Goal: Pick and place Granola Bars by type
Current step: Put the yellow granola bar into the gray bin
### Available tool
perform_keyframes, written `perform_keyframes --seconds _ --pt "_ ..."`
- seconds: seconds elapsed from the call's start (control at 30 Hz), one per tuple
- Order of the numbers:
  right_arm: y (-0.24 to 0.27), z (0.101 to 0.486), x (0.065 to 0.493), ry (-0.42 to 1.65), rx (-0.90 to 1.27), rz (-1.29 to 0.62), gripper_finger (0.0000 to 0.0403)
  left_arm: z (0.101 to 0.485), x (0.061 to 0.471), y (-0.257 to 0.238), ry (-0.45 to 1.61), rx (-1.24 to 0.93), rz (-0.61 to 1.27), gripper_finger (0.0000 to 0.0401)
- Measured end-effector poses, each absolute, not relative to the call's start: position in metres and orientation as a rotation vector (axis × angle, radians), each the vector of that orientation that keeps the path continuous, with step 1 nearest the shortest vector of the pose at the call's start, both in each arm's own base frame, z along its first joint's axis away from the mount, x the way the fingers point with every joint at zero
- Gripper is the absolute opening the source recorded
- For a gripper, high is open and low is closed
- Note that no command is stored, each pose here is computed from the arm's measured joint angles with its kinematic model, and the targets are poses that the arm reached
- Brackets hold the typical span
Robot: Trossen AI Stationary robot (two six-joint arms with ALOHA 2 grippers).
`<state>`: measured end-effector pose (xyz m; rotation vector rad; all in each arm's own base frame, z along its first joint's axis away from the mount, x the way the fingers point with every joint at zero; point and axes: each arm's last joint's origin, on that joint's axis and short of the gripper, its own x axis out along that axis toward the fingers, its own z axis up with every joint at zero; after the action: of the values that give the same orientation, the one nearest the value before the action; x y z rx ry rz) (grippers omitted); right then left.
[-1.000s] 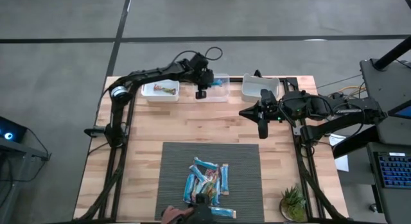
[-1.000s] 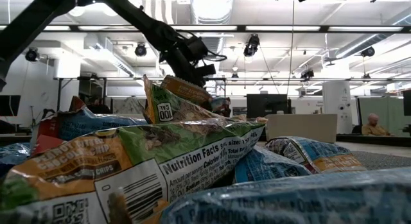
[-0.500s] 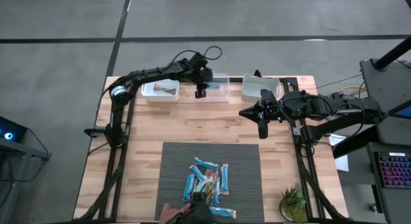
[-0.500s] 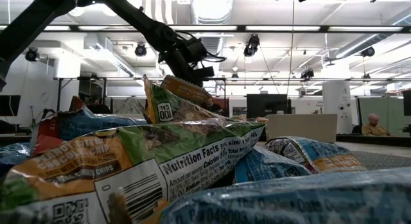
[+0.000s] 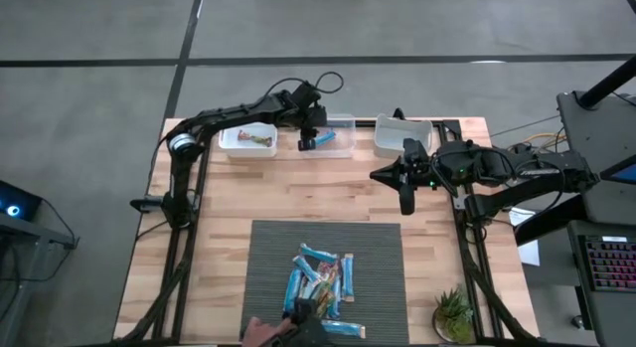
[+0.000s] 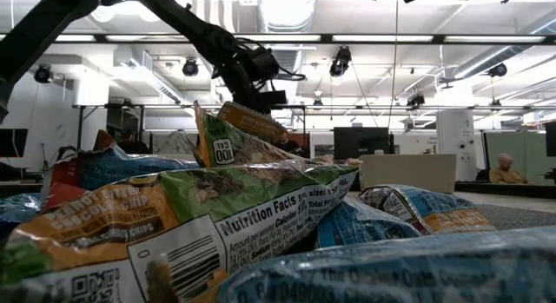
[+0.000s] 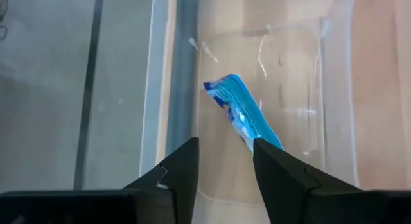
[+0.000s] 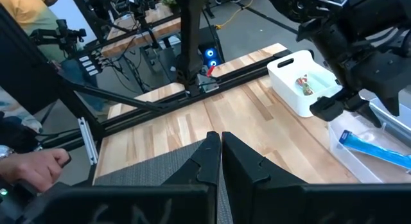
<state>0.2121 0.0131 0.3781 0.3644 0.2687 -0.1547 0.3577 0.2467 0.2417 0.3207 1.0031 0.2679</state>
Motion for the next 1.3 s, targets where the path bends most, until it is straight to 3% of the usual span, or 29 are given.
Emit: perform_keyframes --seconds 0.37,0.9,1.3 --pt "0.013 0.376 0.212 0.287 0.354 -0.158 0.0008 0.280 0.364 0.235 0.997 0.328 0.228 0.0006" --pt "0.013 0.374 0.211 0.313 0.340 -0.161 0.0008 0.366 0.376 0.149 1.036 0.265 0.088 0.0000" --pt "0.013 0.374 0.211 0.318 0.339 -0.160 0.0008 0.427 0.346 0.117 0.834 0.088 0.055 0.0000"
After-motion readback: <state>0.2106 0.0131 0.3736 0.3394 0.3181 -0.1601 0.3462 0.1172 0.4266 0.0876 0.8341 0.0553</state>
